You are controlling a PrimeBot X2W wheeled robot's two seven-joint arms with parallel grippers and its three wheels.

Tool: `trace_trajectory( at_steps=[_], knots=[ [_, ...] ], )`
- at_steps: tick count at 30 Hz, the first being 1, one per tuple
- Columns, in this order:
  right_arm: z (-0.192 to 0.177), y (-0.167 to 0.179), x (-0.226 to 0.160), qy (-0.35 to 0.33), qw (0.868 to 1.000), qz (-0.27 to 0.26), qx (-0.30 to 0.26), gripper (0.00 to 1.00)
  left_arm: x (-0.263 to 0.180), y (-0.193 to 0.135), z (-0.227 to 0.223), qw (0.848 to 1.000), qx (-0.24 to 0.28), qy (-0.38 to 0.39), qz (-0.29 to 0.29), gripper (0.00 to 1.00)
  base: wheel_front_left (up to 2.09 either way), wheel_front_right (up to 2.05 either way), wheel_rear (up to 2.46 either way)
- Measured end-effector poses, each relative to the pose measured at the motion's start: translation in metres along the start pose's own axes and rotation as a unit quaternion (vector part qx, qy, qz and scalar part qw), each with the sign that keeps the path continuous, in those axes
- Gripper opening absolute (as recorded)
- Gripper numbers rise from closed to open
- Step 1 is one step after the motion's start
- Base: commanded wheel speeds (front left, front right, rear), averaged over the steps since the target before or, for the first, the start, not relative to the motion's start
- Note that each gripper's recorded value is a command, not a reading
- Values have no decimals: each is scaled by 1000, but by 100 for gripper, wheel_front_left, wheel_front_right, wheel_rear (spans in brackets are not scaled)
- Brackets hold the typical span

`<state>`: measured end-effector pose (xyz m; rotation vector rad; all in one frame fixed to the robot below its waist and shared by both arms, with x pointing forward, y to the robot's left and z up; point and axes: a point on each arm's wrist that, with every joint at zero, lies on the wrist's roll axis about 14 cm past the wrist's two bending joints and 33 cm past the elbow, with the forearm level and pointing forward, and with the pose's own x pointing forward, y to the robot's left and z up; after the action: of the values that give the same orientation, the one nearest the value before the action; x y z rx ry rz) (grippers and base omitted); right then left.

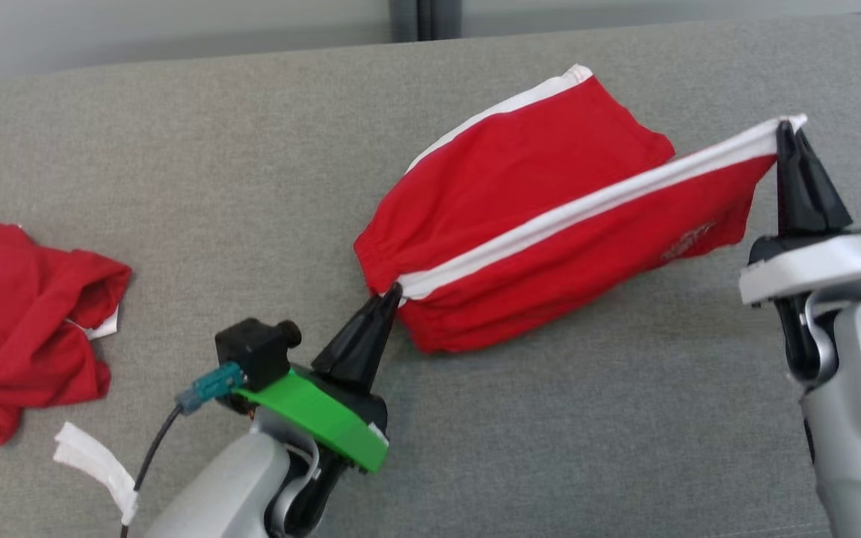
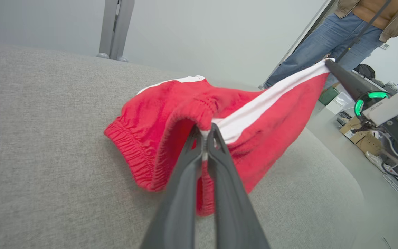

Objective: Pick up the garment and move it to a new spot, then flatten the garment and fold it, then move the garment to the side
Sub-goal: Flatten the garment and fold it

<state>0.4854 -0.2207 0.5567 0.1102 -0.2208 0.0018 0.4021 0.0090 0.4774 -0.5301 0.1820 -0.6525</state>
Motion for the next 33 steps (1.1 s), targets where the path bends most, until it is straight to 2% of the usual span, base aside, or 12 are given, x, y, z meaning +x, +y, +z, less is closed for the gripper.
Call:
trace_trajectory(
  at_steps=[6,11,24,25,26,27,28,29,33],
  knots=[
    [-9,16,60,2,999,29,-30,0,28,17,20,1000,8,-18,-3,0,0,0,0],
    [-38,27,95,28,998,42,-46,0,46,40,27,1000,12,-20,8,0,0,0,0],
    [-118,57,138,93,991,73,-61,0,61,91,10,997,-34,-14,64,0,0,0,0],
    [-123,59,139,96,991,75,-60,22,61,94,8,997,-36,-14,68,0,0,0,0],
    [-126,61,140,99,991,75,-59,50,60,96,8,997,-37,-13,70,0,0,0,0],
    [-131,64,140,103,990,77,-58,100,59,98,7,996,-37,-14,74,47,0,0,0],
    [-135,66,141,106,989,79,-58,100,58,100,7,996,-37,-14,78,91,0,0,0],
    [-137,68,140,109,989,80,-57,100,58,103,7,996,-38,-15,82,100,0,0,0],
    [-135,65,141,107,990,76,-59,100,53,105,7,995,-39,-17,91,100,0,0,0]
  ],
)
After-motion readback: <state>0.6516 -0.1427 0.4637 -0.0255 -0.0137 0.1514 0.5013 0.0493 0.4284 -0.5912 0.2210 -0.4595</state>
